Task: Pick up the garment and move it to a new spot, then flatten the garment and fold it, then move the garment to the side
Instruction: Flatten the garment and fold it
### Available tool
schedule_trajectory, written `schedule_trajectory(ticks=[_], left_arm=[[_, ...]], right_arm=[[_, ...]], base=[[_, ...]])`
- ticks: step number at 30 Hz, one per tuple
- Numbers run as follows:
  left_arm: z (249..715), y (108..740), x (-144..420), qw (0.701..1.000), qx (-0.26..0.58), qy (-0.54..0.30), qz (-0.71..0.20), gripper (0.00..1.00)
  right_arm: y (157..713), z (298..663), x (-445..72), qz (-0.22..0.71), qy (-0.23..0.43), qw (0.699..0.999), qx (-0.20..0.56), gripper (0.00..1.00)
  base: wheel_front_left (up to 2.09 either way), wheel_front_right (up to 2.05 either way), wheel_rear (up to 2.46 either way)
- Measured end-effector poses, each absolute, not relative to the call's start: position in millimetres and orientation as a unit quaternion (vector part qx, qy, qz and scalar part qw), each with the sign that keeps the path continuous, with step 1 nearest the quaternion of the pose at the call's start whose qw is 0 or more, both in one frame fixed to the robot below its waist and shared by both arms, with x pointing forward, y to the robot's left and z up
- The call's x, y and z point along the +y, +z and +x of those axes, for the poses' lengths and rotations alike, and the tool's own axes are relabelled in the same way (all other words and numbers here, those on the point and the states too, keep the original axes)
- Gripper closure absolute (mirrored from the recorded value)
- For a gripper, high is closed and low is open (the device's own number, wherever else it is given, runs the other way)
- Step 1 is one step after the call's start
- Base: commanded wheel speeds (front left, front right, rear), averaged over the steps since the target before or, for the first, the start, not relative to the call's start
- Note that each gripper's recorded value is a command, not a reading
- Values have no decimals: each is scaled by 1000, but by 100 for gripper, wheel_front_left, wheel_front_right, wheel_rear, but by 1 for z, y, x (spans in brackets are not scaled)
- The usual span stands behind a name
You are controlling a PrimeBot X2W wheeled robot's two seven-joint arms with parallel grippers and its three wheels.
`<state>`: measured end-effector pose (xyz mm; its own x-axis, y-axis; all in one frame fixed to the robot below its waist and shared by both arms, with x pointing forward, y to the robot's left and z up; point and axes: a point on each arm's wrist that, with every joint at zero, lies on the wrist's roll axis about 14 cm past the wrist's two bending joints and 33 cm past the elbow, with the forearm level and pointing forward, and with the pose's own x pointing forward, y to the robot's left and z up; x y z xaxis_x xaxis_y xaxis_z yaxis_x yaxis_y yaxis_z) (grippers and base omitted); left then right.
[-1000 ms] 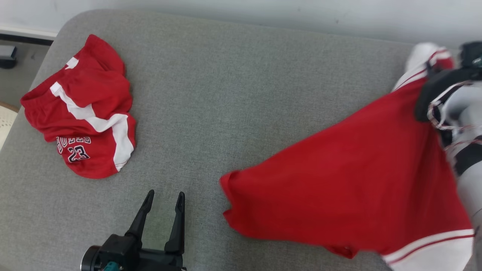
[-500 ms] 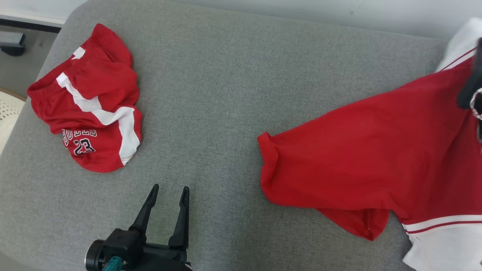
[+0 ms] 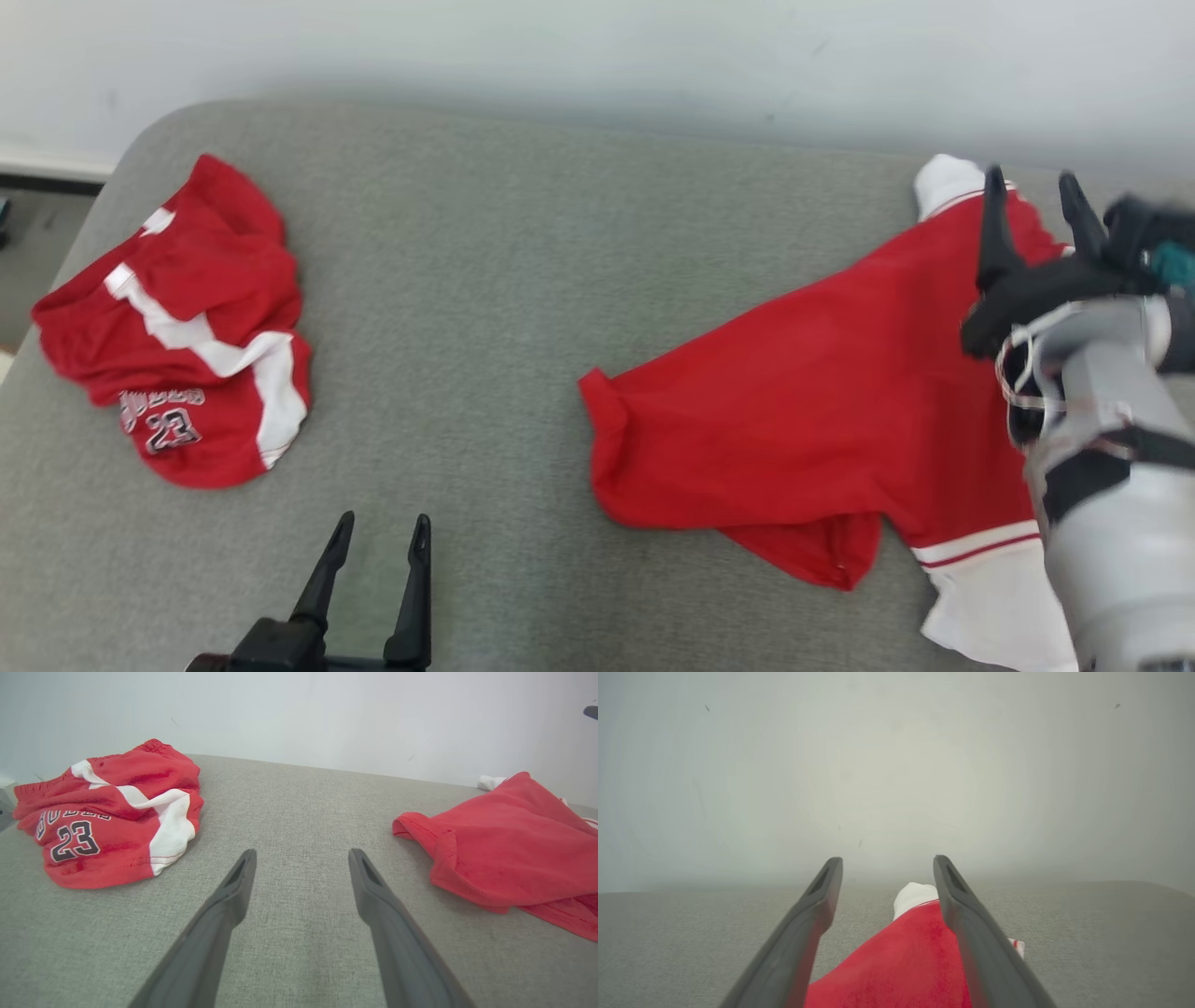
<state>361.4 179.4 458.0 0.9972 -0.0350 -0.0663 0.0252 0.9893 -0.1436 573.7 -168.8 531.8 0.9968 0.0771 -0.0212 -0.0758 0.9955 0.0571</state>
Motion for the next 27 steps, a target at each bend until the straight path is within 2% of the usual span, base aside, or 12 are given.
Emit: schedule_trajectory(ticks=[10,21,27], left_arm=[[371,471,157,996,14,-58,-61,0],[370,482,145,996,-3,-78,-51,0],[370,483,144,995,-4,-81,-50,0]], right_arm=[[535,487,-193,54,55,996,-52,0],[541,407,-175,69,67,991,-90,0],[510,368,-164,85,60,993,-48,0]], base=[[0,0,0],[0,0,0],[0,0,0]])
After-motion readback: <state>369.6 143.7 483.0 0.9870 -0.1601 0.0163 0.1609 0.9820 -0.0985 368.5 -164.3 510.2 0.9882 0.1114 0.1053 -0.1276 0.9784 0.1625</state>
